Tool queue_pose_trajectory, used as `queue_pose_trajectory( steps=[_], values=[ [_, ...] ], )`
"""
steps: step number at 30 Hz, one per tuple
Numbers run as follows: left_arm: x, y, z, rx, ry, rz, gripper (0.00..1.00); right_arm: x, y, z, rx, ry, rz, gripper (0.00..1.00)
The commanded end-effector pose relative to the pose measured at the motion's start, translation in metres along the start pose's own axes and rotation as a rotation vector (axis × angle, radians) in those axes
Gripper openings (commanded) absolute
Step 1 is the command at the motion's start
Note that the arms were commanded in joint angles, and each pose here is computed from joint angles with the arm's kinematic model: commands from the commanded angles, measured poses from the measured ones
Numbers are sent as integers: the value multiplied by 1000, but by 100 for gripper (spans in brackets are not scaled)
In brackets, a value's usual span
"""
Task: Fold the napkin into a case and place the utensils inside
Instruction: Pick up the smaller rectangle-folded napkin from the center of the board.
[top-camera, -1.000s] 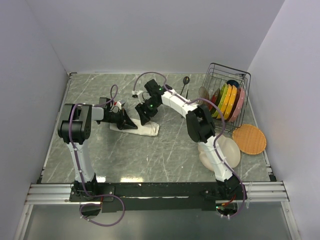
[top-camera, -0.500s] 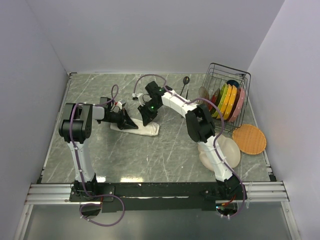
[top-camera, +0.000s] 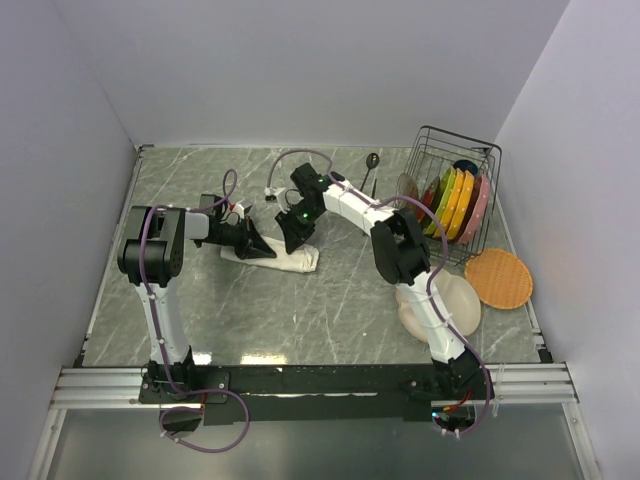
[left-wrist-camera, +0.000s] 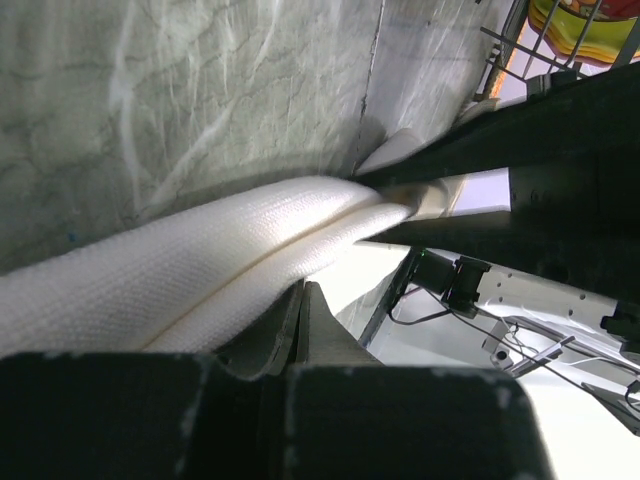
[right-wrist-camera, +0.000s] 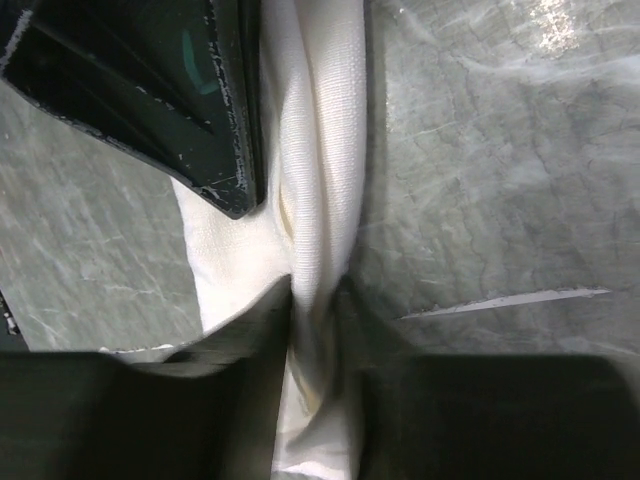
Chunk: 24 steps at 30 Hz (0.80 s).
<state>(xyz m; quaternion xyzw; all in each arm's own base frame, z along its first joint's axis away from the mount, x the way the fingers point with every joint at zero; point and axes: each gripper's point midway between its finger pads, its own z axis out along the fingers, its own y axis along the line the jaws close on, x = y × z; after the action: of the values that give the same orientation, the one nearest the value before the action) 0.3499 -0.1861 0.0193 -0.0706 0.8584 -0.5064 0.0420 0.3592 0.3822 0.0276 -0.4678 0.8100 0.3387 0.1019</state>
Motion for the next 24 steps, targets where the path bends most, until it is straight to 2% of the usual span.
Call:
queue_pose_trajectory(
  steps=[1,3,6,9,12,15,18,20,23,24],
  values=[
    [4,58,14,-218,-26,-16,1,18,-3,6,7,68,27,17],
    [2,54,14,-206,-32,-14,1,17,-4,5,16,68,21,0],
    [-3,42,12,-167,-58,3,4,14,-5,0,33,57,10,0],
    [-13,17,3,-110,-102,51,12,7,-7,-8,79,24,-9,0],
    [-25,-9,-18,-62,-160,96,26,-14,-6,-29,151,-51,-68,0],
    [-38,-31,-46,-31,-227,134,32,-28,-9,-40,213,-95,-112,0],
    [-54,-47,-81,-17,-309,157,36,-53,-11,-62,311,-184,-192,0],
    [-59,-56,-99,-19,-348,169,36,-53,-12,-63,357,-189,-227,0],
    [-65,-56,-126,-30,-404,153,35,-59,-20,-72,473,-211,-302,0],
    [-69,-52,-137,-38,-430,139,35,-77,-14,-81,518,-270,-371,0]
  ],
)
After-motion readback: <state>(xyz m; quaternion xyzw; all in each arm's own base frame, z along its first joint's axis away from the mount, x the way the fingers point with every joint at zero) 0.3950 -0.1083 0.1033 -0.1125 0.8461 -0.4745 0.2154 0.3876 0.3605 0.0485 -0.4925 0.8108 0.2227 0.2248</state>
